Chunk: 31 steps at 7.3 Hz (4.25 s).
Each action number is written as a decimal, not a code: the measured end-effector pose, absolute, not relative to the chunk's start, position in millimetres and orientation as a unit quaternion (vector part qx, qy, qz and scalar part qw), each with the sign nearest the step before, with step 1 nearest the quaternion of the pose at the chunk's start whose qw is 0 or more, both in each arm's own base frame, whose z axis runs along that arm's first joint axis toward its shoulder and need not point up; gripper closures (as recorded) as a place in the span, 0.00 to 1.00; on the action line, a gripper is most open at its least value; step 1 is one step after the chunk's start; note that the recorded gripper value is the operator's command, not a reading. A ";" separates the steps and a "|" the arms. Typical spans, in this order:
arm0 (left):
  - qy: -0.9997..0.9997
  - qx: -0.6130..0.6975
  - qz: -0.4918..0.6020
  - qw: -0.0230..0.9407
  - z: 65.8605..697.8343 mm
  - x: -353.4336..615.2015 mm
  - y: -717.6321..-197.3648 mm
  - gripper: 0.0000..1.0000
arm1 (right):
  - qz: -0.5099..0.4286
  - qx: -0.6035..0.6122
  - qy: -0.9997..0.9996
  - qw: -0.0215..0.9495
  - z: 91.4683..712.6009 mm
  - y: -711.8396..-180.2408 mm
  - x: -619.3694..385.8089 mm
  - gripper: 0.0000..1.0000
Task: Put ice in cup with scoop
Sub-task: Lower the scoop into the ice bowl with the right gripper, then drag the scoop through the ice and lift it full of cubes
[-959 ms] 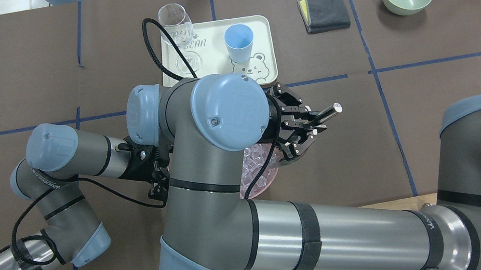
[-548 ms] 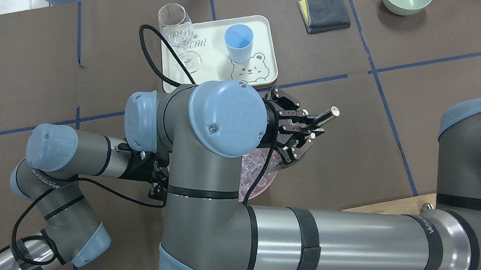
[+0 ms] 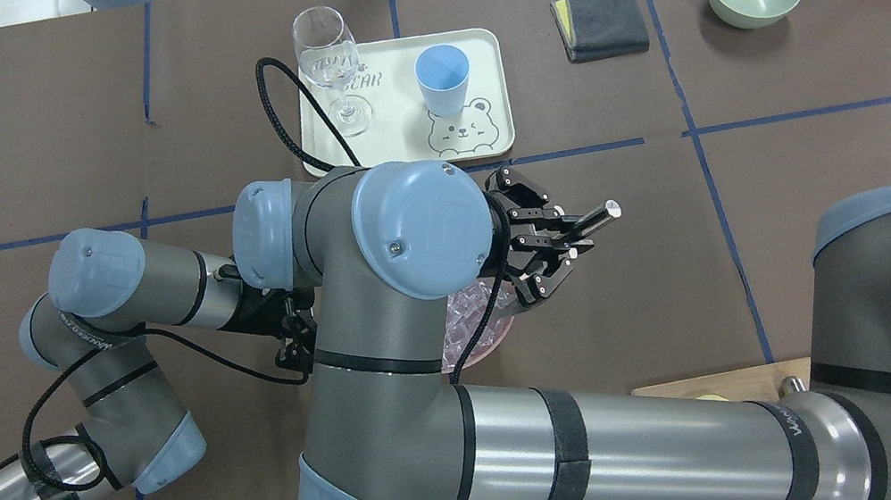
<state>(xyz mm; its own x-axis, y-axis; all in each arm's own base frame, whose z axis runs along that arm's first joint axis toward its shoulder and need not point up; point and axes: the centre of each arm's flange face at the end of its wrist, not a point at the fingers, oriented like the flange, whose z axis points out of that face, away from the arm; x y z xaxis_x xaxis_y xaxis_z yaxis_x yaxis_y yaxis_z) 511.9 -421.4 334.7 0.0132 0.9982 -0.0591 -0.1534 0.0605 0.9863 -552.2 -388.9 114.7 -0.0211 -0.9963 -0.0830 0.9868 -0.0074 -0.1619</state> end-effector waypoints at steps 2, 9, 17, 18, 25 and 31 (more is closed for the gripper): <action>0.473 0.448 0.519 0.553 334.5 511.4 -421.1 0.00 | -0.711 -0.011 0.080 0.698 114.4 -390.7 -556.2 1.00; 0.473 0.449 0.520 0.552 334.5 511.0 -420.8 0.00 | -0.711 0.047 0.051 0.699 135.0 -393.3 -563.3 1.00; 0.473 0.452 0.519 0.549 331.0 510.7 -420.6 0.00 | -0.708 0.097 0.029 0.698 157.6 -390.8 -556.4 1.00; 0.474 0.452 0.519 0.549 330.7 510.6 -420.5 0.00 | -0.707 0.112 0.021 0.698 164.9 -389.2 -552.4 1.00; 0.473 0.456 0.517 0.549 328.0 506.7 -422.4 0.00 | -0.682 0.191 -0.097 0.700 220.1 -398.9 -519.7 1.00; 0.473 0.457 0.516 0.550 327.5 505.7 -423.4 0.00 | -0.661 0.232 -0.179 0.691 224.7 -414.7 -496.8 1.00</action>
